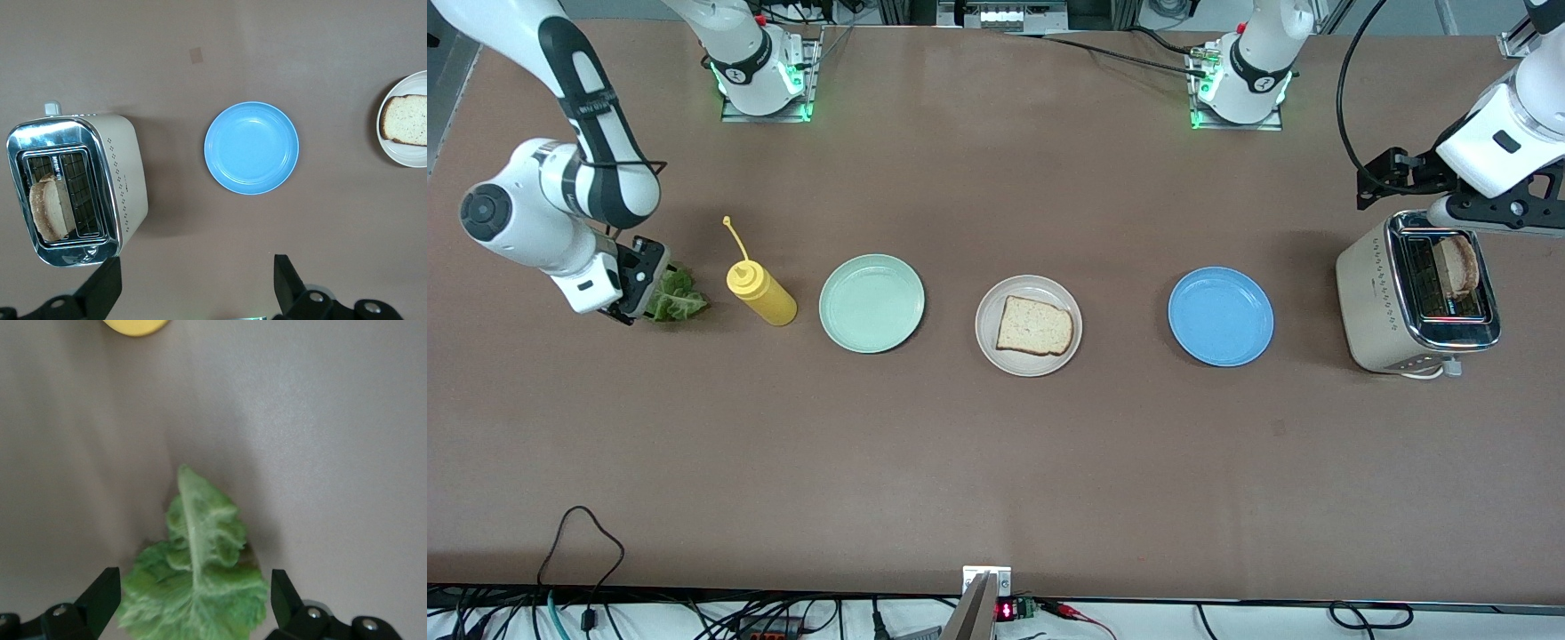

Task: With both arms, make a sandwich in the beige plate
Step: 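Grasp the lettuce leaf with the right gripper and lift it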

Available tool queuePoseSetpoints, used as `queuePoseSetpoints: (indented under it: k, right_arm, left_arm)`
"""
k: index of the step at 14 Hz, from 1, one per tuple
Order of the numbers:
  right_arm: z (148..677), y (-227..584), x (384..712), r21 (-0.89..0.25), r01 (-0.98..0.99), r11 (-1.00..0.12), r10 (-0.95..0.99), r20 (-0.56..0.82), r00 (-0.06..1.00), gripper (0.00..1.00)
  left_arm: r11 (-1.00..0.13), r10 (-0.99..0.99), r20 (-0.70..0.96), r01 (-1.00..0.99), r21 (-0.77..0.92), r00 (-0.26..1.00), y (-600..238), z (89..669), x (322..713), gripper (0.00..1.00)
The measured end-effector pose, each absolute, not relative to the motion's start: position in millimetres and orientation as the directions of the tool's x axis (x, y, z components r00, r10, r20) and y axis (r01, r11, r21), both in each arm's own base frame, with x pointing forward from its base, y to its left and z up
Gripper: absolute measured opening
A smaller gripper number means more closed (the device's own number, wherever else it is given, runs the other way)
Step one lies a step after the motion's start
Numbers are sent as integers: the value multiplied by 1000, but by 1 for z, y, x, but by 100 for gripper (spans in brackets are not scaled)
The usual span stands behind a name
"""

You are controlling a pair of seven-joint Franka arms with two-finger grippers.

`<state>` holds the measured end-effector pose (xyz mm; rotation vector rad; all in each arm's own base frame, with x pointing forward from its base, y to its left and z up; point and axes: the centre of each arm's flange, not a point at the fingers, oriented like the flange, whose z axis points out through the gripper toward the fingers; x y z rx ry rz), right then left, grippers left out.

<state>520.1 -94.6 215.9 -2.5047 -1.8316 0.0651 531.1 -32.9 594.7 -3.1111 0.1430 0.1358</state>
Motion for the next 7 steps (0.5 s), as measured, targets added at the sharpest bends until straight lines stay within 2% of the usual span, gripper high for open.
queuePoseSetpoints:
  k: [5, 7]
  right_arm:
    - [190, -95, 518, -61, 945, -321, 947, -10, 321, 100]
    - [186, -90, 518, -66, 944, -324, 946, 1, 325, 96]
  left_arm:
    - [-995, -90, -87, -93, -20, 992, -33, 595, 531, 100]
    - [-996, -90, -87, -93, -20, 992, -33, 595, 531, 100]
